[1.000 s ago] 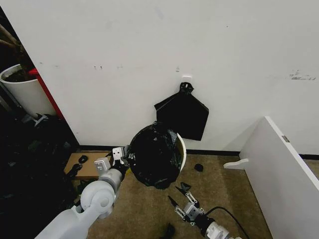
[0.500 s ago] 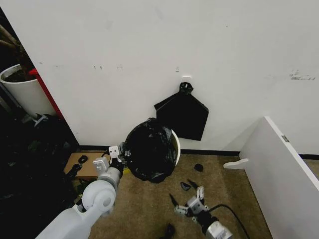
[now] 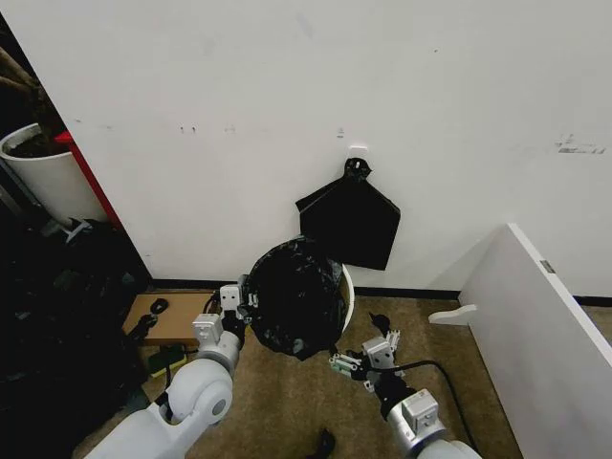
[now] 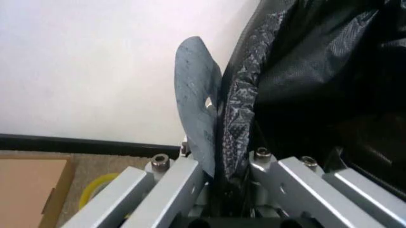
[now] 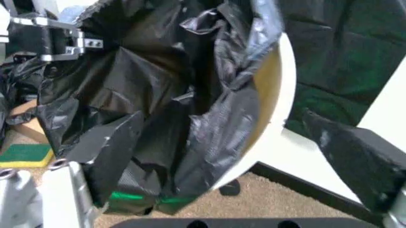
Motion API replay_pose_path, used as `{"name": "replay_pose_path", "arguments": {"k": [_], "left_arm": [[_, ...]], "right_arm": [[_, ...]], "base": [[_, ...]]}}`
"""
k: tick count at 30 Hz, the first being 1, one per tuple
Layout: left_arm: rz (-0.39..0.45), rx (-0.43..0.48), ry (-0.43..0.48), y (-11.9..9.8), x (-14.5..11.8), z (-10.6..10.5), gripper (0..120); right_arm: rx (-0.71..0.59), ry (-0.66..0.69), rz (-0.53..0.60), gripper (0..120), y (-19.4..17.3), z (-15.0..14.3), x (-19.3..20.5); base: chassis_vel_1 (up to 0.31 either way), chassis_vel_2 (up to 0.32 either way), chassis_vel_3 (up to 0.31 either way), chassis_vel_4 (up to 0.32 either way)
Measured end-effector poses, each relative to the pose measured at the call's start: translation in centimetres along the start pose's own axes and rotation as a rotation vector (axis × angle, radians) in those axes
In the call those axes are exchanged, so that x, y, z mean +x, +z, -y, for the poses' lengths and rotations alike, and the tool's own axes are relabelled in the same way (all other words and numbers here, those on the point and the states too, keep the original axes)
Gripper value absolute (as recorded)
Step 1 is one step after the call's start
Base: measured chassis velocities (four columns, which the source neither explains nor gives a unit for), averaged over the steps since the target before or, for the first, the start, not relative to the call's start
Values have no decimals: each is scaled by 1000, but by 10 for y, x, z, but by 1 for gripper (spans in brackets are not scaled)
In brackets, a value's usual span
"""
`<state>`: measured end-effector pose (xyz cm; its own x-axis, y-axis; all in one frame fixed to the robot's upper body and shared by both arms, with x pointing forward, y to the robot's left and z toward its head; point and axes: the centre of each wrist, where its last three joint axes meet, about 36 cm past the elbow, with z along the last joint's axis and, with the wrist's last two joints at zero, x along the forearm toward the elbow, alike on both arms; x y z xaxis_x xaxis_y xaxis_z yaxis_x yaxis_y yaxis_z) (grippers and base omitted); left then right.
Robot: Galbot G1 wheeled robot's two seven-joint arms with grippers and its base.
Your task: Place the garbage bag over the trash bin.
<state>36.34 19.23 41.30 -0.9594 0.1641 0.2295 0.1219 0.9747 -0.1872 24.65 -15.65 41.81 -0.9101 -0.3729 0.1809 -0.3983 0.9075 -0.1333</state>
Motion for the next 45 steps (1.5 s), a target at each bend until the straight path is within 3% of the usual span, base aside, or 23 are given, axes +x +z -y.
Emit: {"name": "replay_pose_path", "arguments": {"k": [10, 25, 27, 31, 45], "left_arm": [[-6, -11, 23, 3, 3, 5, 1], [1, -17, 39, 0, 3, 5, 1], [2, -17, 40, 0, 3, 5, 1], [-1, -19, 42, 2, 5, 6, 1], [14, -12, 35, 0, 3, -3, 1]], "right_arm": [[50, -7, -27, 76, 14, -6, -9], [74, 20, -49, 18, 19, -4, -13], [74, 21, -50, 16, 19, -4, -13], [75, 28, -53, 0, 20, -3, -13], [9, 113, 5, 0, 9, 7, -12]], "base": [[0, 0, 0, 0], [0, 0, 0, 0], [0, 0, 0, 0], [0, 0, 0, 0], [0, 0, 0, 0]]}}
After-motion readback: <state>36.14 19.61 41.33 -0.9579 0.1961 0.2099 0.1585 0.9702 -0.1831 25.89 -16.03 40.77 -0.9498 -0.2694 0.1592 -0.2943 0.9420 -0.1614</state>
